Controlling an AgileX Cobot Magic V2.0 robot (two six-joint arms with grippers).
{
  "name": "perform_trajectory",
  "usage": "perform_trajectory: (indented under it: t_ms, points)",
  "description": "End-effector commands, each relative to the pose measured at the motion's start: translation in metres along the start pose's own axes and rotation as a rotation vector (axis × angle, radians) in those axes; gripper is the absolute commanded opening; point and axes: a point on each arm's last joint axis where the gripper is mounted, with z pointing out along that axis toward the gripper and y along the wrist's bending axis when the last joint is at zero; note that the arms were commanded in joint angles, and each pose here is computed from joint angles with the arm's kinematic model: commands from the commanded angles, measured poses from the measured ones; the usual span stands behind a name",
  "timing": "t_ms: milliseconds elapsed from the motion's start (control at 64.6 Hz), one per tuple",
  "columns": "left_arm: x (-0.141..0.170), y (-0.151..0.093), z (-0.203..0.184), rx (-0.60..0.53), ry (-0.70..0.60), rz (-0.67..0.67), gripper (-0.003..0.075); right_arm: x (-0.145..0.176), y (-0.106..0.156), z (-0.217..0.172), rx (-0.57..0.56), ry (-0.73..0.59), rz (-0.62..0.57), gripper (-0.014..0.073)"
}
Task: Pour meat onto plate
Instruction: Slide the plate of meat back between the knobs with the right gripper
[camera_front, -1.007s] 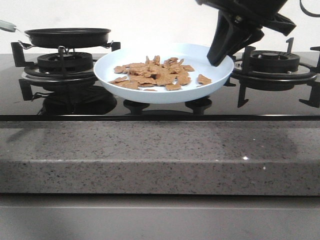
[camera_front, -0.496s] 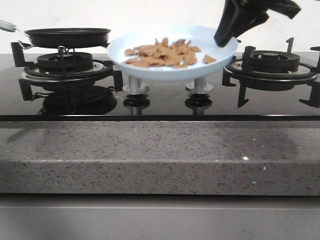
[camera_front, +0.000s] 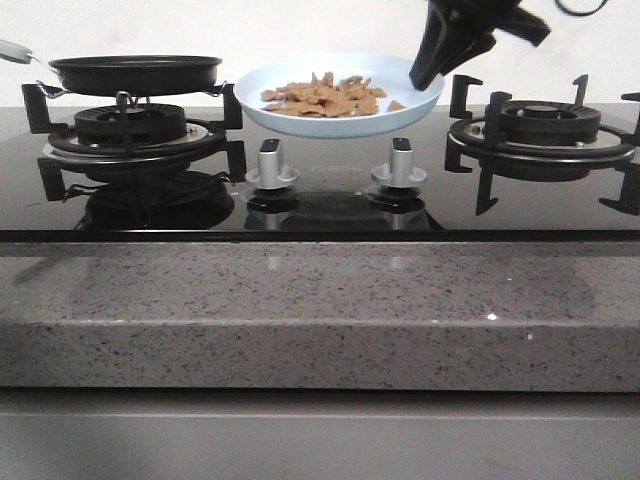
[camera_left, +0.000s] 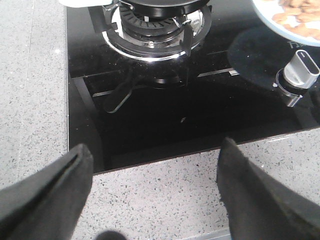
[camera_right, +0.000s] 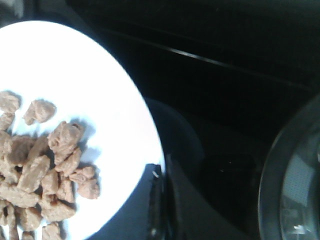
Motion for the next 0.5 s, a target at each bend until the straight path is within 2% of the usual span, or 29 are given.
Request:
perform_trajectory:
  t_ms: [0,186,263,372,480]
  points:
    - [-0.012,-0.001,-0.006,-0.003,-0.091,-0.011,0.0513,-0.023,0.011,-0.026,-0.025,-0.129,-0.022,-0.0059]
    - [-0.012,-0.001,-0.006,-0.003,-0.091,-0.011,0.0513,-0.027,0.003,-0.008,-0.011,-0.108,-0.034,-0.0048]
    - [-0.012,-0.001,-0.006,-0.002,-0.091,-0.013,0.0514,-0.026,-0.001,-0.005,0.015,-0.094,-0.051,-0.0001]
    - [-0.012,-0.001,-0.006,-0.002,-0.091,-0.013,0.0513,-0.025,-0.002,-0.004,0.023,-0.086,-0.056,0.0122]
    - [-0.012,-0.001,-0.006,-0.002,-0.091,-0.013,0.0513,-0.025,-0.002,-0.004,0.023,-0.086,-0.056,0.0281]
